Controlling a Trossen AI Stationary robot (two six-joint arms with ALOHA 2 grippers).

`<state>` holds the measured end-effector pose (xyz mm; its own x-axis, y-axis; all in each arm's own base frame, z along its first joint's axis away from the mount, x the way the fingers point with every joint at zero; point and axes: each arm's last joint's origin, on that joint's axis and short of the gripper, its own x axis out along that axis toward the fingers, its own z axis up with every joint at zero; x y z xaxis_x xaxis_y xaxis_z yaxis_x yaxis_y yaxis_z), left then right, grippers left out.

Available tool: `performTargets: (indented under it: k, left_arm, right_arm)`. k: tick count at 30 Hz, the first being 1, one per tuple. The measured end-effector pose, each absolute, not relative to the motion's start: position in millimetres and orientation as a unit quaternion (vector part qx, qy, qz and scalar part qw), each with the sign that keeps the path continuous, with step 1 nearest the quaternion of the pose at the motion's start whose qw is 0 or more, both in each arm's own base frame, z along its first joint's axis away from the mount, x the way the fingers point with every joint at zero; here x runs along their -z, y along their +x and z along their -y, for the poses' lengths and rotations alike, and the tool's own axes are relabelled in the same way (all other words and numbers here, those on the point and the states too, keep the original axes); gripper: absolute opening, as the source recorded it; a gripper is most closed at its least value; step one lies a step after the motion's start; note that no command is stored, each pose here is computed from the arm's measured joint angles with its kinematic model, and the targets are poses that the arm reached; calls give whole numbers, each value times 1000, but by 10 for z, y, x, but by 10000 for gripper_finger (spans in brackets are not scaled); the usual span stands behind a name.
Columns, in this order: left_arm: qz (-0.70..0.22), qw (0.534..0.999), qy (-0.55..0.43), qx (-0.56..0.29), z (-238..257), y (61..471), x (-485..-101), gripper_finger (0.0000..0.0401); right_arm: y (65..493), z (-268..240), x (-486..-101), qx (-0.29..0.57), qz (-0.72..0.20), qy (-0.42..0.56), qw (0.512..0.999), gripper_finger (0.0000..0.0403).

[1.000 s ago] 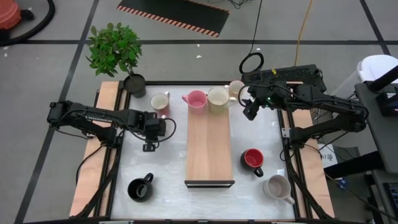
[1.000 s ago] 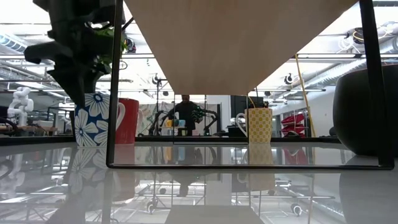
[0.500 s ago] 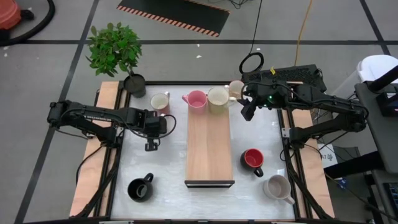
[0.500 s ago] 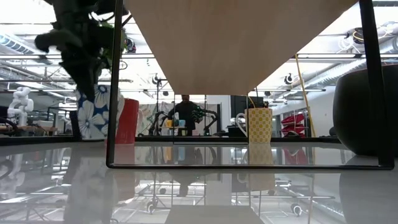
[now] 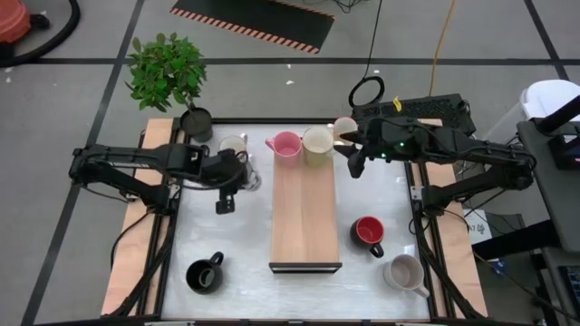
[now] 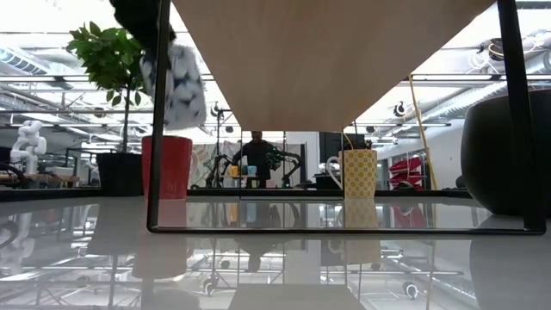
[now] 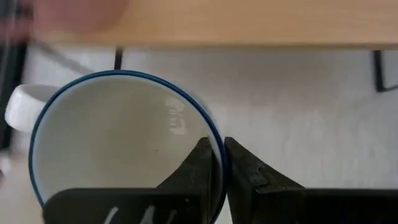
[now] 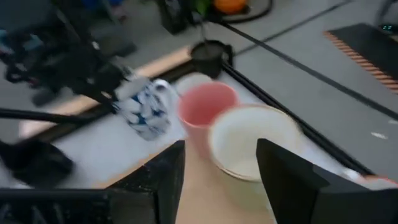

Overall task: Place coffee mugs
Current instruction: Put the blue-white mug on the shelf

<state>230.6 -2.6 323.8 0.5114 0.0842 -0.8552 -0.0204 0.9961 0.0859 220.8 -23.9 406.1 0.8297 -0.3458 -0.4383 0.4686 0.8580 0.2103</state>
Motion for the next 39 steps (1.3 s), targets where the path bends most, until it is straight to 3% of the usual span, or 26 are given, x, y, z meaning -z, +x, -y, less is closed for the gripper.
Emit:
performTargets:
  k: [13, 22, 39]
  left_arm:
    - [-397, 876, 252, 111, 227, 2300, -3776, 22]
    - [-364, 858, 311, 186, 374, 2289, -3802, 22]
    - [-303, 860, 359, 200, 472, 2378, -3861, 22]
  right_arm:
    - [2692, -109, -4109, 54, -111, 238, 963, 200]
    - [3045, -240, -3942, 33, -103, 244, 964, 199]
    - [3369, -127, -3703, -19, -126, 206, 970, 198]
